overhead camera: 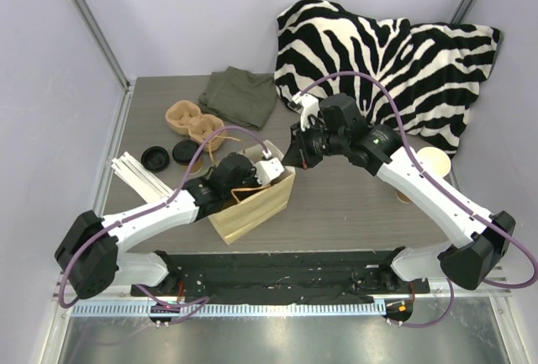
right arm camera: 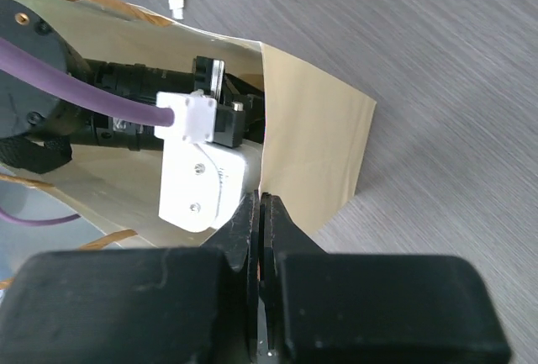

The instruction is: Pack the takeout coffee

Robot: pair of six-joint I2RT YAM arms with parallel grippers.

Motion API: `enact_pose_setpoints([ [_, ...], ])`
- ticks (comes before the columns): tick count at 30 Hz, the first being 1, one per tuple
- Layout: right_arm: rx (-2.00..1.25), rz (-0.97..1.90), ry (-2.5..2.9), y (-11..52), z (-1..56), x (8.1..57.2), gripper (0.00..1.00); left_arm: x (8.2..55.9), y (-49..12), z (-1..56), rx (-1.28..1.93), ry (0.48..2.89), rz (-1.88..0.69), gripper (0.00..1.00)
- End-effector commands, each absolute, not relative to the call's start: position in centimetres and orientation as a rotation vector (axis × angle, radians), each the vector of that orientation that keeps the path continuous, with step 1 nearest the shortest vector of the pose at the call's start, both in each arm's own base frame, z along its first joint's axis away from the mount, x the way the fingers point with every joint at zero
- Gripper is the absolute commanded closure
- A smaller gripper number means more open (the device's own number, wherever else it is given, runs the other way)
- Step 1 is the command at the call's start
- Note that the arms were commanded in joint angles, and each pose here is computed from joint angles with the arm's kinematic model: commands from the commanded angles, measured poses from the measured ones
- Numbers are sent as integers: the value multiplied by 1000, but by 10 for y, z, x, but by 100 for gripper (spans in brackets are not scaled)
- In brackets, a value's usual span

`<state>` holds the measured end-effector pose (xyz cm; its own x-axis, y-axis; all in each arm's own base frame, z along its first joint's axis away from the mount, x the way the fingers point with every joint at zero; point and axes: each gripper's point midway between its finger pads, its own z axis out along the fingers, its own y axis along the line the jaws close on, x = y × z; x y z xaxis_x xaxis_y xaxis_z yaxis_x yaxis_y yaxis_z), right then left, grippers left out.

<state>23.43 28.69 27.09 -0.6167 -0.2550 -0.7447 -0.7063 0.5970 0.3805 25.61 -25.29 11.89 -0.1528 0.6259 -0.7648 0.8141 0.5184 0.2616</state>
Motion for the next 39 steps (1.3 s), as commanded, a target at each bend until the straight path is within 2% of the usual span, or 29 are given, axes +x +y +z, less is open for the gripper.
enact_pose_setpoints([
  [1,-754,989,2043,297,309,230,99,256,-251,104,1289,1936,-228,100],
  [18,-712,989,2015,292,315,228,99,255,-234,65,1485,2211,-64,100],
  [30,-647,920,2019,284,311,238,99,258,-264,171,1256,1915,-313,100],
  [39,-641,926,2026,284,309,236,99,256,-261,162,1269,1930,-302,100],
])
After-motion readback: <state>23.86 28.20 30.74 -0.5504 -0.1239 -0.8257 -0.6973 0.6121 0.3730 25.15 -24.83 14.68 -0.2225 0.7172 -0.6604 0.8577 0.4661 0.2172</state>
